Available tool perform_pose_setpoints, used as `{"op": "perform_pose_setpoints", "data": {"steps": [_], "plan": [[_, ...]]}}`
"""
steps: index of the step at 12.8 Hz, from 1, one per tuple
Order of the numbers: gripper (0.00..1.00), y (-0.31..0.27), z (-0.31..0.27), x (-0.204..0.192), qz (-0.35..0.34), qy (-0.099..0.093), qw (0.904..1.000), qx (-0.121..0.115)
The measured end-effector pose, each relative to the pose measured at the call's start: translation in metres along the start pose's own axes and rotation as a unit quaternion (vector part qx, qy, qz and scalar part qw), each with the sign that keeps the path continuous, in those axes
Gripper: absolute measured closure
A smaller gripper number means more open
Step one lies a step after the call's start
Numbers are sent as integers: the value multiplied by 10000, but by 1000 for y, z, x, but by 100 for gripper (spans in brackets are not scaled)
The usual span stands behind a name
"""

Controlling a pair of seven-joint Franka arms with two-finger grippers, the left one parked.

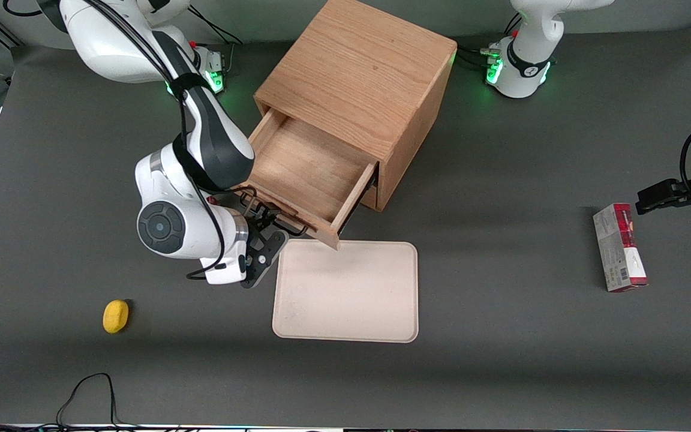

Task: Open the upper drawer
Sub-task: 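Pull the upper drawer outward from the cabinet with the right gripper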

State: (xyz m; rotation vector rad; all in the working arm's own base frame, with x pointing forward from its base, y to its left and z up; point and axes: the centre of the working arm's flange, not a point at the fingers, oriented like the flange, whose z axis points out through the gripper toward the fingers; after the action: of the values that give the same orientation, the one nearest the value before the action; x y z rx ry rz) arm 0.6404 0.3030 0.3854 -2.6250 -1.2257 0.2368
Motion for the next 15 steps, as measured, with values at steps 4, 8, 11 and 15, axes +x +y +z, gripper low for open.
{"op": "perform_pose_setpoints", "data": {"steps": [4, 8, 11, 15], "plan": [[0, 22, -6, -7, 145, 78, 9999, -13], [0, 38, -9, -12, 249, 121, 9996, -16], [0, 50, -11, -18, 338, 144, 9993, -11], [0, 64, -15, -18, 402, 227, 9989, -46]]}}
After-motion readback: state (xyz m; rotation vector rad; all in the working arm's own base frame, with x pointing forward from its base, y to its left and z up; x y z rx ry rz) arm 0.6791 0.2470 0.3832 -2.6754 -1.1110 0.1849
